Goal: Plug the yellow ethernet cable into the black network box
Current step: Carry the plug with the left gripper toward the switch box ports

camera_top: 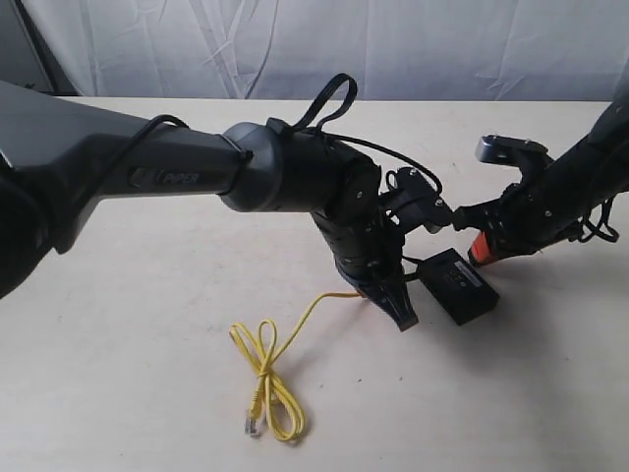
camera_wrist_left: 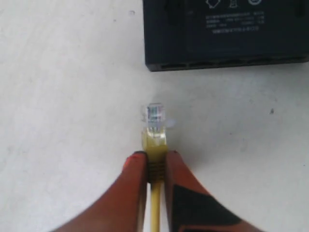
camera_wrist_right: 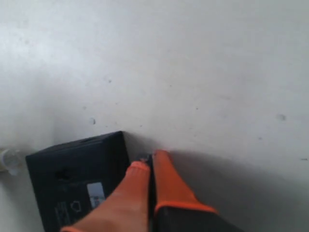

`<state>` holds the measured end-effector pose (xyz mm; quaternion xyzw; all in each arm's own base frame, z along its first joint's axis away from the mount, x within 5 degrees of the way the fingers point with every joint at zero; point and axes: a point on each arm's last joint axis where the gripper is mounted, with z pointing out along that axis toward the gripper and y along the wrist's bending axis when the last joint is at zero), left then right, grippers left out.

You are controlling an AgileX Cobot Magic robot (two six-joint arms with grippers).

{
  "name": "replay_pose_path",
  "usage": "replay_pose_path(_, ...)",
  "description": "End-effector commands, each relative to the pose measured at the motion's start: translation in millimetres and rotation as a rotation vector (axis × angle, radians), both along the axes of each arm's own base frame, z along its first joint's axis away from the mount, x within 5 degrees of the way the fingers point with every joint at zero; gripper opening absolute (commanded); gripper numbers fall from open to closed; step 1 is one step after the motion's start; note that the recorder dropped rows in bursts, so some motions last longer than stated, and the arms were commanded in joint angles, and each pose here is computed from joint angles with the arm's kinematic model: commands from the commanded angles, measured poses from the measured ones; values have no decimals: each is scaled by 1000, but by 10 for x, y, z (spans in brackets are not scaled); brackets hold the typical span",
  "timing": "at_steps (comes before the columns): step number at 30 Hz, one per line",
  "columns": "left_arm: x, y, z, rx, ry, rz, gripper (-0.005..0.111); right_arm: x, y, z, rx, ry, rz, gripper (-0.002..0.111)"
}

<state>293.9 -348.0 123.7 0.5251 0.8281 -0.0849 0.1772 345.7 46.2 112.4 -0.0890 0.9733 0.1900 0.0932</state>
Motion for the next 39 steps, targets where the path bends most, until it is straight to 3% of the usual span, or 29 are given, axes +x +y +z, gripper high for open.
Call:
replay_pose_path(1, -17, -22, 62, -26, 21, 28, 0, 21, -30, 19, 30, 21, -78, -1)
replay_pose_path(12, -92, -154, 92, -125, 49, 73, 0, 30, -244, 26, 83, 107, -300, -1)
replay_pose_path(18, -85, -160, 96, -129, 32, 51, 0, 40, -172, 51, 139, 98, -284, -1)
replay_pose_path(23, -89, -137, -22, -53, -2, -83, 0, 35, -162, -35, 142, 121, -270, -1)
replay_pose_path(39, -59, -162, -152, -60, -12, -67, 0, 25, -111, -225, 200, 185, -266, -1)
